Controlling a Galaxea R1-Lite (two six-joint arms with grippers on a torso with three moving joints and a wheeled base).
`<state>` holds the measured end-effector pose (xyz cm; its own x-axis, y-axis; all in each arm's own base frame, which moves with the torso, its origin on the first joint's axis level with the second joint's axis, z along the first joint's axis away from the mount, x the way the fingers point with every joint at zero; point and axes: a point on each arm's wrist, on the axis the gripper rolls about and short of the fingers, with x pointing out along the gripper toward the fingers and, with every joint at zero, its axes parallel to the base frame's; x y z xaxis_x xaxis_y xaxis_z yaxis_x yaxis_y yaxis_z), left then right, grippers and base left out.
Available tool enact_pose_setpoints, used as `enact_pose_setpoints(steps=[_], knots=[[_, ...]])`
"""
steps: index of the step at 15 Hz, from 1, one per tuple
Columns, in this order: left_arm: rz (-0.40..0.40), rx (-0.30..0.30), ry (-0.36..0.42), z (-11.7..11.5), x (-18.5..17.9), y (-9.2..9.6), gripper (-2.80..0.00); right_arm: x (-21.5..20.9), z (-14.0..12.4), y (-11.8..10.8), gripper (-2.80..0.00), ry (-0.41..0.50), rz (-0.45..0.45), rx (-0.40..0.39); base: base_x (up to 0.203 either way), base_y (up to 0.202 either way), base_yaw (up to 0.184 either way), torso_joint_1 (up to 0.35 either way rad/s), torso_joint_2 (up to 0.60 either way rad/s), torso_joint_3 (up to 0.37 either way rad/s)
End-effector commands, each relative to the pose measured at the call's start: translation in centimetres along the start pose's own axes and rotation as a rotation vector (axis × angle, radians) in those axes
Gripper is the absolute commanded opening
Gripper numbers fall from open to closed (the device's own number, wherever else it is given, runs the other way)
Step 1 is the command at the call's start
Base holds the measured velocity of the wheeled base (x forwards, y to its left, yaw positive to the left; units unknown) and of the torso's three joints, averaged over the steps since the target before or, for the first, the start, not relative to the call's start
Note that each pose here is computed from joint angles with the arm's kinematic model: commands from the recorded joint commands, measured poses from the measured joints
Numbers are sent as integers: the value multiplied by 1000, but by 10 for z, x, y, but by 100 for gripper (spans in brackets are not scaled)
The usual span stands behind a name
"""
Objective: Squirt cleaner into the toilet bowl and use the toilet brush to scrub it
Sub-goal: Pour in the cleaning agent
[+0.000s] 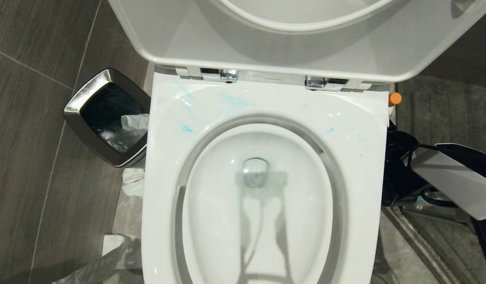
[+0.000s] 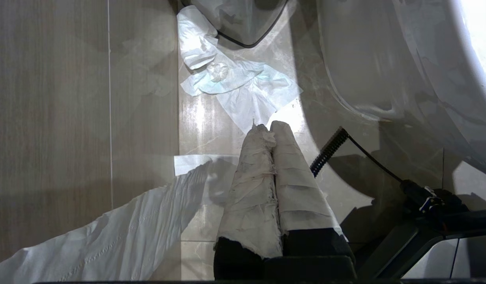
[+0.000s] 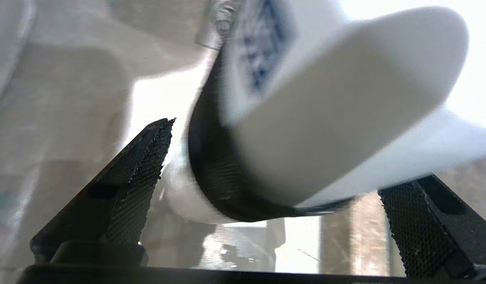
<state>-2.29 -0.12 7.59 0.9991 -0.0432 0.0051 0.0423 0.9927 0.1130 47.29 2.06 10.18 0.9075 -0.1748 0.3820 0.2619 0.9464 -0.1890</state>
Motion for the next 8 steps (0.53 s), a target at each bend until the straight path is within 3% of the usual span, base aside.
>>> enact_pose_setpoints(steps=[1, 8], knots=[[-1, 0, 8, -2, 1, 0, -280, 0, -4, 3, 0, -6, 5, -2, 0, 0, 0, 0, 0, 0], [-1, 0, 8, -2, 1, 0, -280, 14, -5, 11, 0, -79, 12, 8, 0, 0, 0, 0, 0, 0]])
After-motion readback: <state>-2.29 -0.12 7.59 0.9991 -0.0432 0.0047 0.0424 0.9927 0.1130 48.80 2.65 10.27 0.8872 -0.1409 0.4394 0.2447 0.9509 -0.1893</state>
